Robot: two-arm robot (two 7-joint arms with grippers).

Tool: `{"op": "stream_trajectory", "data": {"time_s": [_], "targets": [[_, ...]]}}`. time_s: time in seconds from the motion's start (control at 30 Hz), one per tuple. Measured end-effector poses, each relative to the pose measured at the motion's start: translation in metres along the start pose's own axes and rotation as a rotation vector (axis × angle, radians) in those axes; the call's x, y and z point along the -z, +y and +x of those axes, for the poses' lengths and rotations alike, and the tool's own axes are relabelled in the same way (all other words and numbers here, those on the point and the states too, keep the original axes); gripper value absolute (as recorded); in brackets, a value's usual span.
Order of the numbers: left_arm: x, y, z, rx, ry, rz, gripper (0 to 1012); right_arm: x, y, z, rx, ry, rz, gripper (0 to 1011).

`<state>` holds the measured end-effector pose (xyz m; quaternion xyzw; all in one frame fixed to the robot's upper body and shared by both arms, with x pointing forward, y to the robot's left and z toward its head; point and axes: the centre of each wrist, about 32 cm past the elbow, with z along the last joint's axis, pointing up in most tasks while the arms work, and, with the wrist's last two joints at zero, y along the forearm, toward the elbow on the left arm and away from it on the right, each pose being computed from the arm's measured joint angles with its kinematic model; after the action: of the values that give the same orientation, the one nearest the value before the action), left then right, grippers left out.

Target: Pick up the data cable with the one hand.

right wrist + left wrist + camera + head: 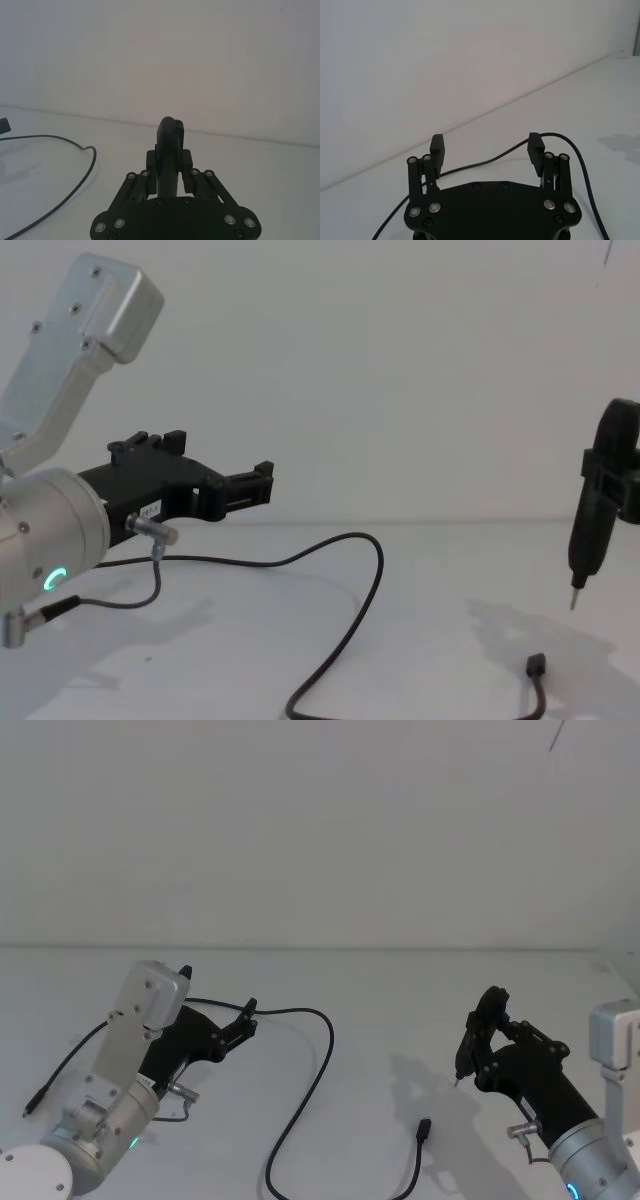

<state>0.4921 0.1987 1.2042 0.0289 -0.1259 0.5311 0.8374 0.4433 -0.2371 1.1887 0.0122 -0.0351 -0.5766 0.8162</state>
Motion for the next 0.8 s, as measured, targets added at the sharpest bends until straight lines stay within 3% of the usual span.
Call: {"op": "stream_trajectory", "data": {"time_s": [0.8], "targets": [[-0.0002,-0.0001,-0.0002,0.0,0.0,-0.001,1001,0.0,0.0,0.0,0.0,0.0,0.0,279]]}}
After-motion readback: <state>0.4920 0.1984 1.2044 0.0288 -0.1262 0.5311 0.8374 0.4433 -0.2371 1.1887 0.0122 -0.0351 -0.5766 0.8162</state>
